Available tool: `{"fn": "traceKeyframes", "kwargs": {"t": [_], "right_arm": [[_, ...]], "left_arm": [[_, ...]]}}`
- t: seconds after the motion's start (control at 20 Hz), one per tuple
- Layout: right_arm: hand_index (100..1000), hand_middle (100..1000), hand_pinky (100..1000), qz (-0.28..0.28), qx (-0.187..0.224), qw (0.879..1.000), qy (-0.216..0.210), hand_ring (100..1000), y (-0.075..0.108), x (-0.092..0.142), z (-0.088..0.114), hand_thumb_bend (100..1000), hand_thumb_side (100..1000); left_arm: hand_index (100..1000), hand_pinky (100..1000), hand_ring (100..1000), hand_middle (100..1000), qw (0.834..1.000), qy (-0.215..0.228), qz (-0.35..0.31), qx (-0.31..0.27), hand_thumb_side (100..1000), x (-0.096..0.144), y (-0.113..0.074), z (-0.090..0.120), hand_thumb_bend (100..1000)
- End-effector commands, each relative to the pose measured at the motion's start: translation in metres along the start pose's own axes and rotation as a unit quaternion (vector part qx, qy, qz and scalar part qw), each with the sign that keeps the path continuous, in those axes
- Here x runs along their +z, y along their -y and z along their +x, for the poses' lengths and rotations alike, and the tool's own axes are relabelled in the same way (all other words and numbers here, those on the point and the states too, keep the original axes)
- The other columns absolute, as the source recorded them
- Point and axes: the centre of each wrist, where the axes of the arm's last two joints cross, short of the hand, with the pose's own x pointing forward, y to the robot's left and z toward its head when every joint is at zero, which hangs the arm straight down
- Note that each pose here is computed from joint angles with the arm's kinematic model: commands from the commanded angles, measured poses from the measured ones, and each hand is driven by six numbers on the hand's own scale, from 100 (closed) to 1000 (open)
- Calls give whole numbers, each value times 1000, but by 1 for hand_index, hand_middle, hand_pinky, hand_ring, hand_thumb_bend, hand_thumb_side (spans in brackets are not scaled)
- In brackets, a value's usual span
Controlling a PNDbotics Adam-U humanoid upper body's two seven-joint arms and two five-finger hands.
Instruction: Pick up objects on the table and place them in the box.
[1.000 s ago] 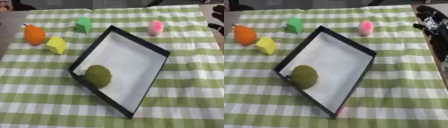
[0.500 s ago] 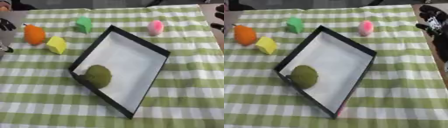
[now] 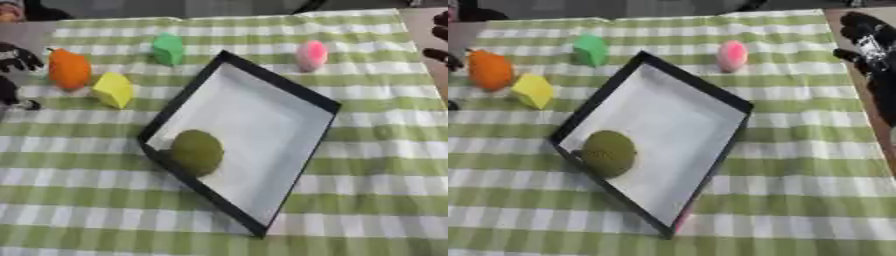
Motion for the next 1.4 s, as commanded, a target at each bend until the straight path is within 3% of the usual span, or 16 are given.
{"fn": "traceKeyframes", "kwargs": {"t": [0.05,0.1,0.35,0.45,0.55,0.75,0.8,1.1,1.25,1.4], "right_arm": [[905,919,896,1,10,1000,12,1000,4,-4,8,100,692],[904,917,895,1,9,1000,12,1000,4,-5,8,100,694],[904,916,895,4,7,1000,12,1000,2,-6,8,100,688],[904,915,895,5,6,1000,12,1000,1,-6,8,100,702],[904,916,895,6,6,1000,11,1000,1,-6,7,100,704],[904,916,895,6,5,1000,10,1000,1,-7,7,100,704],[904,914,895,6,5,1000,10,1000,1,-7,7,100,702],[904,912,895,7,6,1000,11,1000,2,-6,8,100,697],[904,911,895,8,8,1000,11,1000,3,-5,8,100,692],[904,909,895,7,11,1000,13,1000,5,-4,9,100,687]], "left_arm": [[908,840,855,790,999,-6,40,15,100,4,-15,-3,489],[918,841,856,794,999,-8,40,21,142,3,-14,-3,499],[908,838,853,790,998,-20,45,44,177,-3,-13,4,457],[875,833,849,784,997,-20,51,49,135,-5,-12,6,404],[803,810,832,761,996,-21,64,50,100,-5,-12,8,275],[794,806,828,757,995,-23,81,49,100,-7,-11,10,258],[697,756,776,694,995,-22,85,49,100,-7,-12,11,100],[669,740,754,657,990,3,139,40,100,-1,-23,18,100],[670,737,745,645,981,35,189,-2,100,9,-54,32,115],[672,740,746,644,972,84,218,-36,100,18,-72,47,127]]}}
